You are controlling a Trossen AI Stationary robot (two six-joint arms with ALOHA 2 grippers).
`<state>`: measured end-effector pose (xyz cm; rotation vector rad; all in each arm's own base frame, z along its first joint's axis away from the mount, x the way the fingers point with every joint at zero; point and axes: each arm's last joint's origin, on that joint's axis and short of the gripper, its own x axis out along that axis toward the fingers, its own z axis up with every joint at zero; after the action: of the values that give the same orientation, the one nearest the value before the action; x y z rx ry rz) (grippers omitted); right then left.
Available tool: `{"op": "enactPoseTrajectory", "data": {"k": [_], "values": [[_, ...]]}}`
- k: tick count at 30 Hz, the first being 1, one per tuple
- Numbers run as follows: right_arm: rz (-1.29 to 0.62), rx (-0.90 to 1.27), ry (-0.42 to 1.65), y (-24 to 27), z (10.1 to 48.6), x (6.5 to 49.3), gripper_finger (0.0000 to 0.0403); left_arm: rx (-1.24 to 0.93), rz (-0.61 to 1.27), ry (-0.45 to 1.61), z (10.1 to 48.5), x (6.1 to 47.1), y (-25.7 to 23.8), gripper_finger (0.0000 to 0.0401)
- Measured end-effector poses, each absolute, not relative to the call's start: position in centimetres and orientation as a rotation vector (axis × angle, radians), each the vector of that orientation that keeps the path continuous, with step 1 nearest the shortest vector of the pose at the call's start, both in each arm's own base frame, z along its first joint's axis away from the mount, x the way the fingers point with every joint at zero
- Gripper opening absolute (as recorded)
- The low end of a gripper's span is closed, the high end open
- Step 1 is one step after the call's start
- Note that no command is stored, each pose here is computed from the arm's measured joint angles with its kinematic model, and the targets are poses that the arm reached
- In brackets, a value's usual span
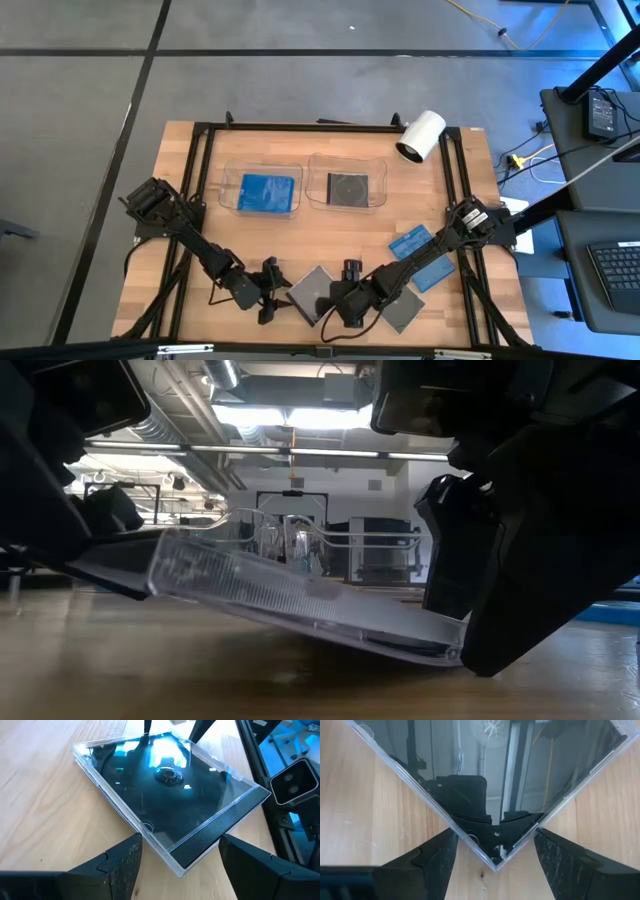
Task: Pick & place jewel cases by type
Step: Put the left black CD case into the right transparent bin
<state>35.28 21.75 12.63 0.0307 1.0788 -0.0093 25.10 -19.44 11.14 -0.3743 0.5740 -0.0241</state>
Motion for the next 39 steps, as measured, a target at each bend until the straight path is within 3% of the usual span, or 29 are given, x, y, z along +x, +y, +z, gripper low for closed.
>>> {"op": "enactPoseTrajectory", "data": {"k": [39], "values": [[0.177, -0.064, 1.117, 22.0, 12.7, 35.2, 0.0264, -0.609, -0.024, 0.387, 13.2, 26.1, -19.9, 0.0255]]}}
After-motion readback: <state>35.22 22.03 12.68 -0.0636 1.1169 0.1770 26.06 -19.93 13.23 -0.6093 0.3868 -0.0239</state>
